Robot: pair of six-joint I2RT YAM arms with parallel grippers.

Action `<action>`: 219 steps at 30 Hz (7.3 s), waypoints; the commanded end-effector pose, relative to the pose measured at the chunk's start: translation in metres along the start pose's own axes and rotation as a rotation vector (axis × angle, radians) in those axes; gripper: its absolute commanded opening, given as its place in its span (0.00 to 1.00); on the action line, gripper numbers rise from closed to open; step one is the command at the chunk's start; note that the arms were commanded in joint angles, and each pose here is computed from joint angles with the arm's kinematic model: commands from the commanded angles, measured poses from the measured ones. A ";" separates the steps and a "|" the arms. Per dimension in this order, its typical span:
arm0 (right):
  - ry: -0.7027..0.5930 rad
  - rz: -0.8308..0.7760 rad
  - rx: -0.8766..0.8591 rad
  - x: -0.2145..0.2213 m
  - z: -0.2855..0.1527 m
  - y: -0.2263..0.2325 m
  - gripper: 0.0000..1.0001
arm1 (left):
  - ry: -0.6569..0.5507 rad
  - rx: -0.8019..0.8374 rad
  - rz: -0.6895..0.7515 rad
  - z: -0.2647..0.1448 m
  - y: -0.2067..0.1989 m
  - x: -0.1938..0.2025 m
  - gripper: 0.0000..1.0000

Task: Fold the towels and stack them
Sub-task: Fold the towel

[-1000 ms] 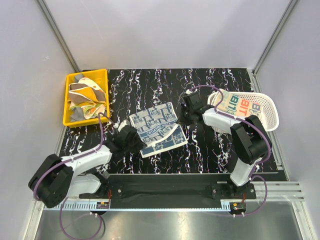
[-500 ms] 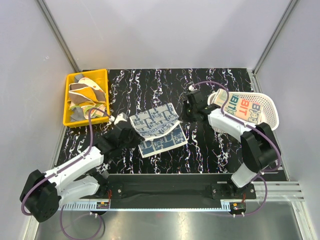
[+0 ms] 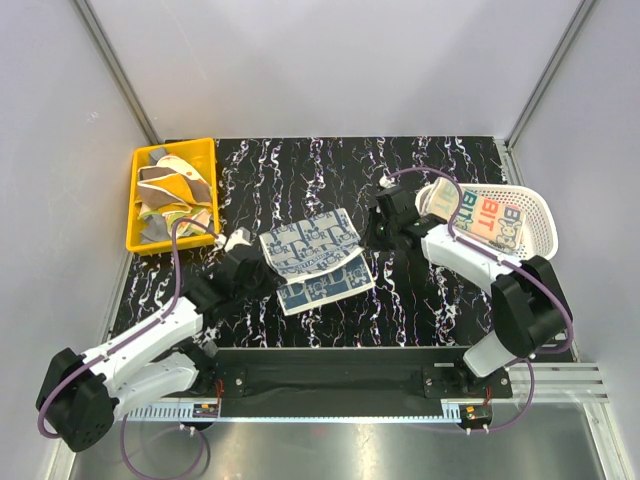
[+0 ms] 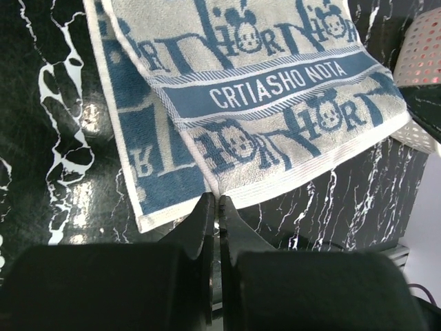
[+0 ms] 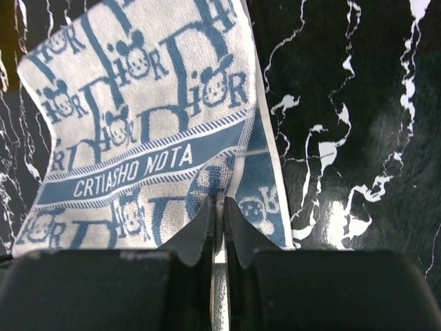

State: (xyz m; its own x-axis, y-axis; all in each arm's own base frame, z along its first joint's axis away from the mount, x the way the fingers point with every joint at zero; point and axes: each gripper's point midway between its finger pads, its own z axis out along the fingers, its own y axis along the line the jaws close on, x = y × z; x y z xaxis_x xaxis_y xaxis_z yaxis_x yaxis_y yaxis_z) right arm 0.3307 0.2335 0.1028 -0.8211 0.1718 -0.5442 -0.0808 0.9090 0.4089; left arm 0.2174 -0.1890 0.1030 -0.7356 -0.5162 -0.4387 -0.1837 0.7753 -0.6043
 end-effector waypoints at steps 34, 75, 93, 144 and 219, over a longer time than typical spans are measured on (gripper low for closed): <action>0.056 -0.005 0.053 0.069 -0.006 -0.025 0.16 | 0.117 -0.042 -0.008 0.023 0.039 0.045 0.00; -0.031 -0.255 -0.063 -0.040 0.080 0.059 0.26 | -0.126 -0.180 0.116 0.069 -0.006 -0.116 0.24; -0.005 -0.209 0.083 -0.059 0.139 0.000 0.22 | -0.012 -0.348 0.141 0.160 0.049 -0.146 0.19; 0.035 -0.029 -0.019 -0.057 0.113 0.007 0.23 | 0.126 -0.279 0.172 0.188 0.026 -0.117 0.32; 0.024 -0.131 0.161 -0.073 0.126 -0.066 0.17 | 0.096 -0.208 0.409 0.194 0.012 -0.148 0.24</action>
State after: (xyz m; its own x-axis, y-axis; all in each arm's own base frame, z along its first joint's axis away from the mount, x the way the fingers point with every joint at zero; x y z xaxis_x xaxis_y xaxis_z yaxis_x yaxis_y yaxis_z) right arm 0.4621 0.2053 0.0189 -0.8309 0.0605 -0.5531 -0.0807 0.9705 0.2273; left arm 0.4427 -0.1686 0.0222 -0.8513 -0.1311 -0.5080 -0.0247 0.9772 -0.2108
